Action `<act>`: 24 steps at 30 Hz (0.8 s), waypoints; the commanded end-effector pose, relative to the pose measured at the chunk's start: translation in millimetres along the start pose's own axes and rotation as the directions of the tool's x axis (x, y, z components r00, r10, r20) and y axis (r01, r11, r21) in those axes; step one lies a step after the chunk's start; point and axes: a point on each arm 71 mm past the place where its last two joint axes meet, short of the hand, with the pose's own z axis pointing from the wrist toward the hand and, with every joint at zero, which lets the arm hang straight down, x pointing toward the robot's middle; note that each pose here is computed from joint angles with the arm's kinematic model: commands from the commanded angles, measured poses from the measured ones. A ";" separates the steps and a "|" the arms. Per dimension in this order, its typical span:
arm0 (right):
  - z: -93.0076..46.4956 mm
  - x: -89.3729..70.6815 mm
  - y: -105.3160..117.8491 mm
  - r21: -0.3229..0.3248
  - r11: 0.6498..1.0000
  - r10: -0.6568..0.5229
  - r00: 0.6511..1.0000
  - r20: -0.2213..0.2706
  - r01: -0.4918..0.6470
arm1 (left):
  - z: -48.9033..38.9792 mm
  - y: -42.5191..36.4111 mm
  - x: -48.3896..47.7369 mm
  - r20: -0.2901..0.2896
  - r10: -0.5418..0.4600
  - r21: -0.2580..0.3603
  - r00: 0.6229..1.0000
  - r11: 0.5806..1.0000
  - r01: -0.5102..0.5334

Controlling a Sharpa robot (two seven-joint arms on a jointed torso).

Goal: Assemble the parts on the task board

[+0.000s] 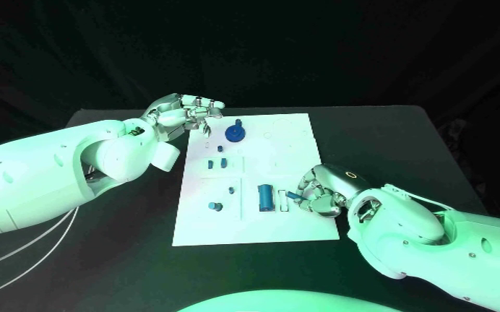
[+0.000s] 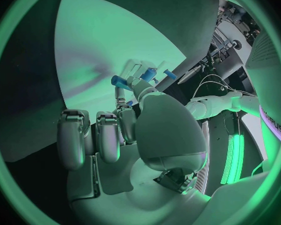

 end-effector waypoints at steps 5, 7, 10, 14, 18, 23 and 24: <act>8.4 13.3 1.6 0.066 0.991 0.119 0.989 -0.083 -0.113 | 0.7 -1.0 4.5 -0.028 -0.008 0.007 1.000 1.000 0.008; 10.4 16.5 3.3 0.070 0.990 0.128 0.987 -0.097 -0.122 | 0.7 -1.0 4.9 -0.029 -0.008 0.006 1.000 1.000 0.009; 13.1 19.7 5.1 0.073 0.989 0.137 0.985 -0.107 -0.129 | 0.7 -1.0 5.1 -0.030 -0.009 0.006 0.999 1.000 0.009; 16.9 22.8 5.9 0.080 0.988 0.140 0.983 -0.120 -0.131 | 0.9 -0.8 5.6 -0.033 -0.009 0.004 0.999 1.000 0.010; 19.0 24.1 5.3 0.086 0.988 0.140 0.982 -0.126 -0.130 | 1.0 -0.7 5.9 -0.035 -0.010 0.002 0.999 1.000 0.010; 20.1 25.2 5.5 0.088 0.988 0.139 0.981 -0.132 -0.128 | 0.9 -0.7 6.1 -0.037 -0.009 0.001 0.999 1.000 0.009; 20.3 25.2 5.5 0.087 0.988 0.138 0.982 -0.131 -0.127 | 0.9 -0.7 6.2 -0.038 -0.009 0.001 0.999 1.000 0.009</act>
